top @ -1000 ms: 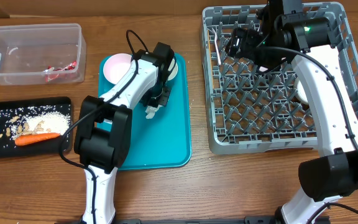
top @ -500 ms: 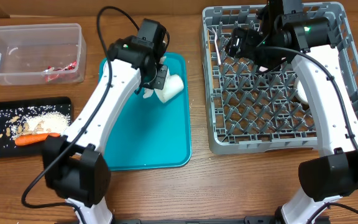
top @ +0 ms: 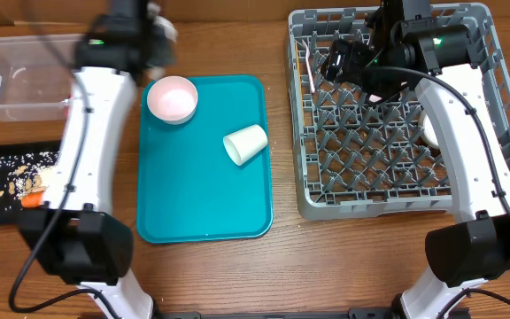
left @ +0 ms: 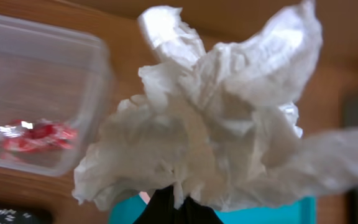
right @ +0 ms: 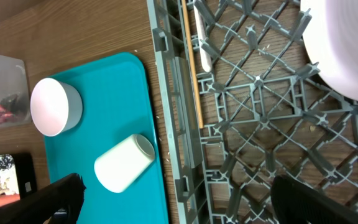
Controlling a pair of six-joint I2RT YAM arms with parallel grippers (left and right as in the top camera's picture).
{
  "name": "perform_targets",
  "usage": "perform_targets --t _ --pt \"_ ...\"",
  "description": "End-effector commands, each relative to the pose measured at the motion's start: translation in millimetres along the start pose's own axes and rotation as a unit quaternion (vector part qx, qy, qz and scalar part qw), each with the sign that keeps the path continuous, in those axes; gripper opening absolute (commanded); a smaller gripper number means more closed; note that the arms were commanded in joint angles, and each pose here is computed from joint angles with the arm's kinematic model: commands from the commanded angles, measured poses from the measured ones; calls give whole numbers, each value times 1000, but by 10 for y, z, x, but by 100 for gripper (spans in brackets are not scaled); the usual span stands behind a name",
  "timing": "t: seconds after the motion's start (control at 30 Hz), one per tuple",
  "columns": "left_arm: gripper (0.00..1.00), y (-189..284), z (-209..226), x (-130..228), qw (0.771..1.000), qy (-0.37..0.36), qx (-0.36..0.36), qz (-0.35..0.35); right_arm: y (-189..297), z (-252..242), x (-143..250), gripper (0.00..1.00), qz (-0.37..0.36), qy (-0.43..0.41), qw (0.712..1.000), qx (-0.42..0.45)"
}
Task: Sort waste into correct bins and load items into the dishwasher rack
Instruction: 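Carry the white tissue left and drop it into the clear bin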
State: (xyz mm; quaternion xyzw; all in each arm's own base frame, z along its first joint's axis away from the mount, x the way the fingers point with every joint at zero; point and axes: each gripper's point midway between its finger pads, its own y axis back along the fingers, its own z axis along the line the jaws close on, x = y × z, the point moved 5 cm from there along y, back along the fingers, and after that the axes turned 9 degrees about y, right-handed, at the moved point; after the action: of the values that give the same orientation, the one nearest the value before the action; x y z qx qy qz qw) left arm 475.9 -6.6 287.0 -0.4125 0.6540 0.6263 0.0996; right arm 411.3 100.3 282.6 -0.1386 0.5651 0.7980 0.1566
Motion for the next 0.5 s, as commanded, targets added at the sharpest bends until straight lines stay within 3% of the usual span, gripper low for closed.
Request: perform_targets --t 0.0,0.17,0.23,0.3,0.33,0.37,0.47 --pt "6 -64 486 -390 993 97 -32 -55 -5 -8 -4 100 -2 -2 1000 2" --pt "8 -362 999 -676 986 125 -60 -96 -5 -8 -4 100 -2 -2 1000 2" --pt "18 -528 1182 -693 984 135 -73 -95 -5 -8 -4 100 -2 -2 1000 2" --pt "43 -690 1343 -705 984 126 -86 -95 -5 -8 -4 100 -2 -2 1000 2" --pt "67 -752 1405 -705 985 112 -92 -93 -5 -8 -4 100 -2 -2 1000 2" --pt "100 -804 1459 -701 986 97 -98 -90 -5 -8 -4 100 -2 -2 1000 2" --pt "100 -804 1605 -724 986 57 -128 -90 -5 -8 -4 100 -2 -2 1000 2"
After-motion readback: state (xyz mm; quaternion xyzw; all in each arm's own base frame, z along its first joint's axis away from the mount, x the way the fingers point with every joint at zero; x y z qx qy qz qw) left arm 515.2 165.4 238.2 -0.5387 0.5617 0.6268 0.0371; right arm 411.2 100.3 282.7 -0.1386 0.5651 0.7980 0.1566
